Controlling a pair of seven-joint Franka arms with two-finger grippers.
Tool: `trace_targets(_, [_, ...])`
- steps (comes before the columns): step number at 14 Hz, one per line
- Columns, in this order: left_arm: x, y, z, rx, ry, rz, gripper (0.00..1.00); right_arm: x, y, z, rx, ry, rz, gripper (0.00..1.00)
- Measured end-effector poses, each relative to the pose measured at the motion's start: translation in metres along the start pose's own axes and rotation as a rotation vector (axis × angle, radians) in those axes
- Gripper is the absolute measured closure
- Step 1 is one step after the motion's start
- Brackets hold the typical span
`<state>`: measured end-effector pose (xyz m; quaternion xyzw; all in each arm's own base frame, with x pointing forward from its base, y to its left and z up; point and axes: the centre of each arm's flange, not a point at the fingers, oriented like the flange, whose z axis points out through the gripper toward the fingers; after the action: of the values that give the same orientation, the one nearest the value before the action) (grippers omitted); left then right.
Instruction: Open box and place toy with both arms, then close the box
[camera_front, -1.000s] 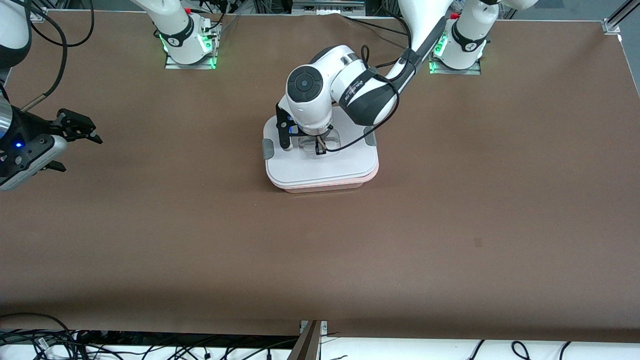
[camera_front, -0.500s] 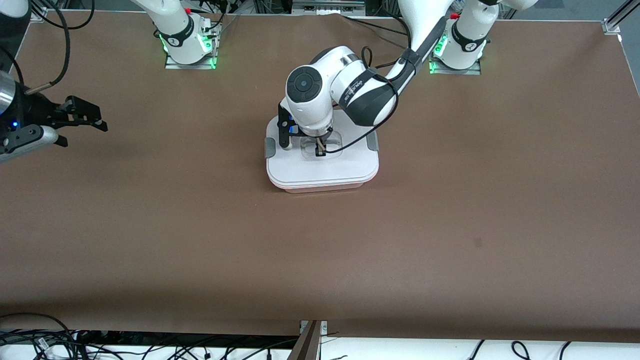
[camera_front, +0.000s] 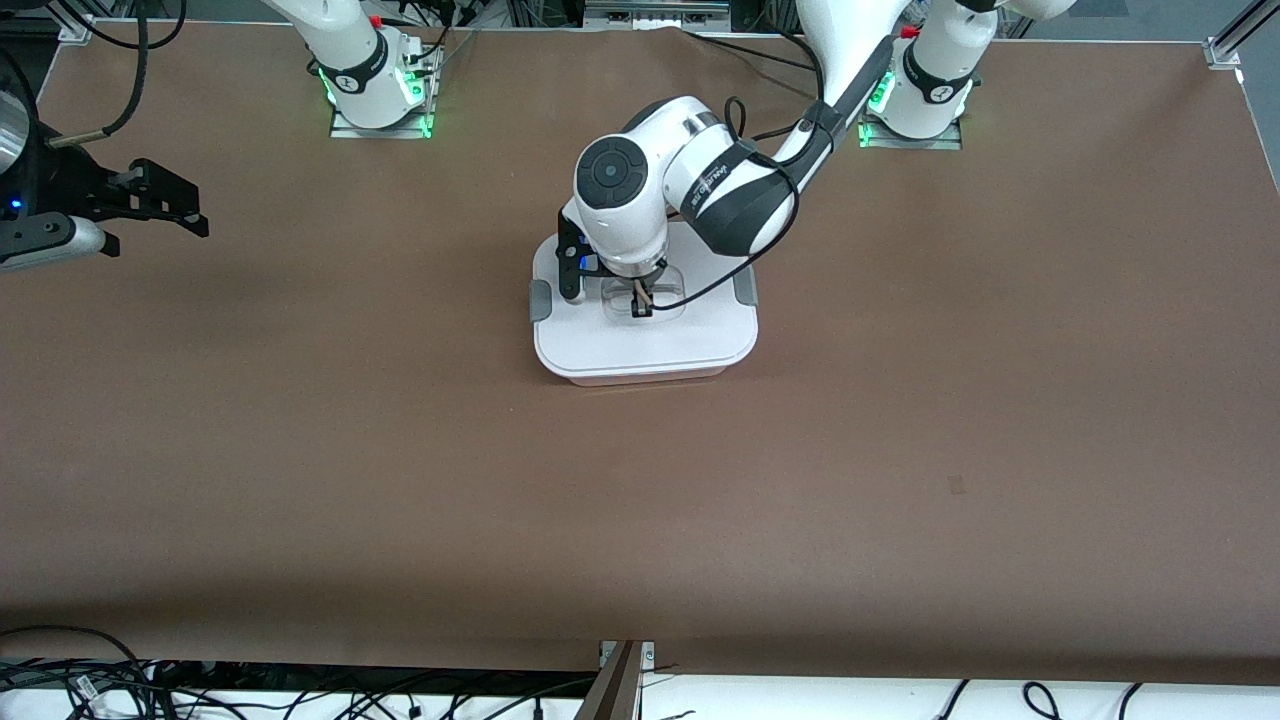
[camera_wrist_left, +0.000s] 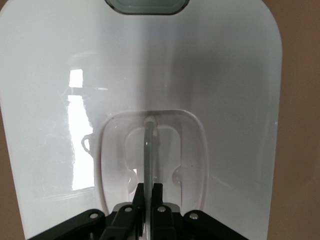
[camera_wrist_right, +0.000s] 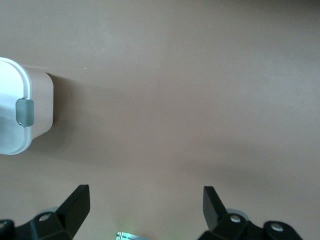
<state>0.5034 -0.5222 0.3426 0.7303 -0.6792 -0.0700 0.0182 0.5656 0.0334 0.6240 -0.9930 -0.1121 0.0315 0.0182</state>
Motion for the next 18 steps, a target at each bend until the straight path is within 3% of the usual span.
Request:
trace_targets(6, [0.0, 0.0, 0.0, 0.0, 0.001, -0.019, 0.93, 0.002, 0.0, 0.005, -0.009, -0.012, 0.006, 0.0])
trace_targets(7, [0.0, -0.001, 0.0, 0.001, 0.001, -0.03, 0.88, 0.003, 0.0, 0.009, -0.008, -0.021, 0.011, 0.0])
trace_targets(12, [-0.013, -0.023, -0.015, -0.002, 0.049, -0.143, 0.44, 0.005, -0.004, 0.034, -0.003, -0.066, 0.039, 0.0])
trace_targets(14, [-0.023, -0.034, -0.045, -0.01, 0.078, -0.205, 0.27, 0.006, -0.005, 0.032, -0.005, -0.052, 0.041, 0.0])
trace_targets(16, [-0.042, -0.048, -0.072, 0.003, 0.069, -0.322, 0.05, 0.005, -0.002, 0.025, -0.011, -0.031, 0.045, 0.0])
trace_targets(18, [-0.074, -0.077, -0.081, 0.039, 0.047, -0.448, 0.0, 0.004, 0.001, 0.023, -0.021, -0.021, 0.049, 0.0])
